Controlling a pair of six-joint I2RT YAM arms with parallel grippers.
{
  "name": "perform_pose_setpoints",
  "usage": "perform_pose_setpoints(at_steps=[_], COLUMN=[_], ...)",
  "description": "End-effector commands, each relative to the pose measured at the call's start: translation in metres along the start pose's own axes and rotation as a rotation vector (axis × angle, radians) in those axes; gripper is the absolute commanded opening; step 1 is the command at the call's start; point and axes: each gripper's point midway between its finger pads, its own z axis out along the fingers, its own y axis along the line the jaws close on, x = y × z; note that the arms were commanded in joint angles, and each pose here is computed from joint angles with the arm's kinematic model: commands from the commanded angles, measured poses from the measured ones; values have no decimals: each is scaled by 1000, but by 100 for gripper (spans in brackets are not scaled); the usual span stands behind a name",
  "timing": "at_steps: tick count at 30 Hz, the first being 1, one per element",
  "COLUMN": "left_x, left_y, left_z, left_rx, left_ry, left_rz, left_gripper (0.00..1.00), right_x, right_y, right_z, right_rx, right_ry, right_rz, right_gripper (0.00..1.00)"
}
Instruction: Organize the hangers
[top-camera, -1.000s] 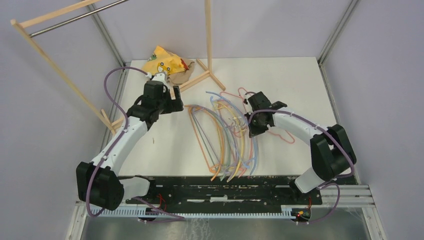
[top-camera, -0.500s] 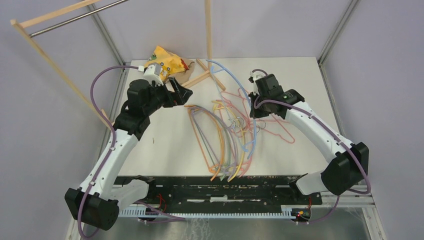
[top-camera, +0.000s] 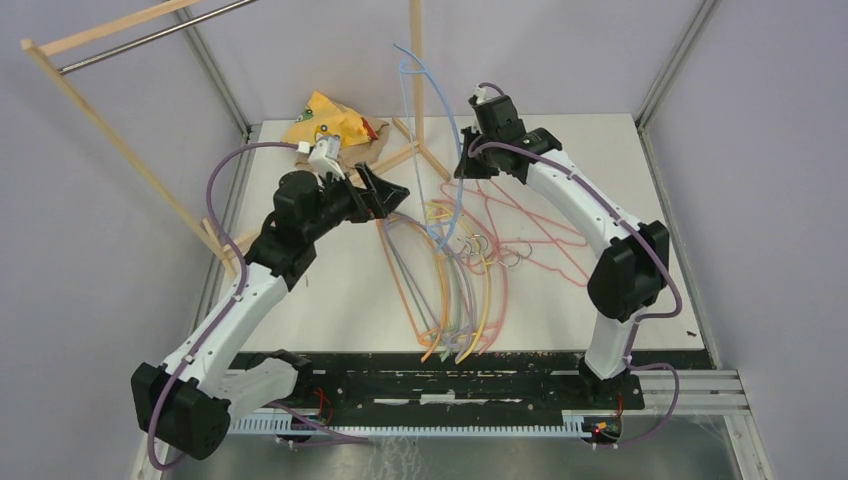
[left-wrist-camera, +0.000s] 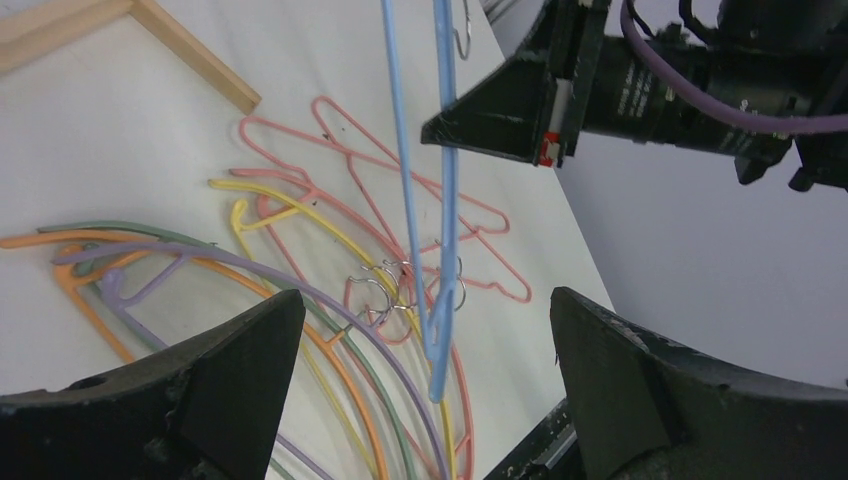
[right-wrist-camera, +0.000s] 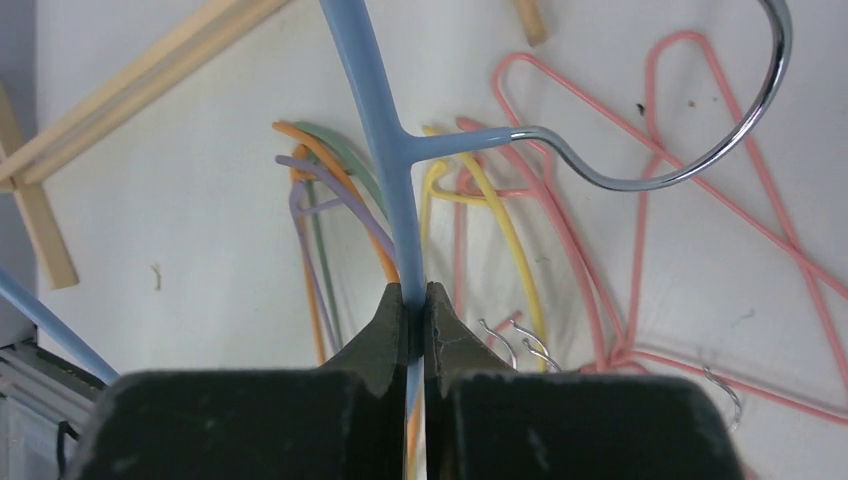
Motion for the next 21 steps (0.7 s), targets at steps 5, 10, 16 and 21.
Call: perform_pose_setpoints(at_steps=[5,10,16,21], left_x=[4,22,45,73], left_y=[-38,-56,-58,-55], left_z=[13,20,32,53], left_rx=[33,13,-54,-108], left_ry=[-45,1,59,139], left_rz=[21,65,130,216], left_gripper=[99,99,99,99], right_x=[-44,-49,-46,-50], right_y=[65,70,68,69], right_z=[1,1,-2,-13], right_rx=[-156,-157,-143,-143], right_ry=[-107,-118,-110,-128], right_rz=[38,31,11,-11], right_gripper=[1,1,1,1])
